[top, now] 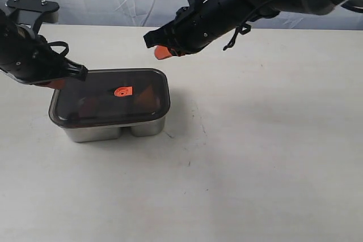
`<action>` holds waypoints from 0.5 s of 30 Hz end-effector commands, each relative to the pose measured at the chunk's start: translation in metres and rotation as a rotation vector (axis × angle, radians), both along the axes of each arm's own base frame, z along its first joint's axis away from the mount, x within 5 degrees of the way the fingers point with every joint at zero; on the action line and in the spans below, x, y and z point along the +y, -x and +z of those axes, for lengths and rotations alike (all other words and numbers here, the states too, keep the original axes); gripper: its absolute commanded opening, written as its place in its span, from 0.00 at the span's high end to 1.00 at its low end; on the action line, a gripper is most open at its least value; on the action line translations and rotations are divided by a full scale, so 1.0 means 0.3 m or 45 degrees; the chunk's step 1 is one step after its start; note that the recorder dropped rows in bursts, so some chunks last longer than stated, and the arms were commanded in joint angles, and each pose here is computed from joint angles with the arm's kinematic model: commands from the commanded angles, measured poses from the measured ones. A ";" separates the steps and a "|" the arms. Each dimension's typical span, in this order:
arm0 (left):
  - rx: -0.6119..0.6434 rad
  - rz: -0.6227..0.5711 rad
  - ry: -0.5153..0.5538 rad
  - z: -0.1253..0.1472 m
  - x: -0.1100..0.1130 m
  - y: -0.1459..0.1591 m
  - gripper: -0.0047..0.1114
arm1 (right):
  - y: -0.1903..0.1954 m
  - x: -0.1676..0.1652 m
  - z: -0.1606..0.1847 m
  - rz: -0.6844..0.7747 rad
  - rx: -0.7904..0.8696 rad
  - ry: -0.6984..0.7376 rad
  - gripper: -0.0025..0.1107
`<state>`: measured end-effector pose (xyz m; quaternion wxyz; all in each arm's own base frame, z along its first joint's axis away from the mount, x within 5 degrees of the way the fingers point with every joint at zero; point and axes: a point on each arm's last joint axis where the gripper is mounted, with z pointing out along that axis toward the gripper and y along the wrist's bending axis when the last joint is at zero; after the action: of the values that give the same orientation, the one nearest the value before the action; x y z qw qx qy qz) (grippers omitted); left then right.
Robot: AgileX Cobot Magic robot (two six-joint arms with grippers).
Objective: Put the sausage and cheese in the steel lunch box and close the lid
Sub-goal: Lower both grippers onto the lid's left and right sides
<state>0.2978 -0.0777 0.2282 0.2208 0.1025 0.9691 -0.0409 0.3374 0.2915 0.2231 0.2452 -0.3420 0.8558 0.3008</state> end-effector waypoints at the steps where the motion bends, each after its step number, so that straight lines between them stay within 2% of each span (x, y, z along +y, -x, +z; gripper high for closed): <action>1: -0.005 0.000 0.010 0.001 -0.003 -0.006 0.96 | -0.028 0.035 -0.034 0.021 0.018 0.001 0.98; 15: 0.162 -0.013 0.011 -0.141 -0.023 -0.043 0.96 | -0.038 0.078 -0.163 0.051 0.098 0.062 0.98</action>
<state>0.3083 -0.0832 0.1918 0.1636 0.1065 0.9796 -0.0474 0.3517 0.3083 0.1811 0.2045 -0.3465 0.8655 0.2985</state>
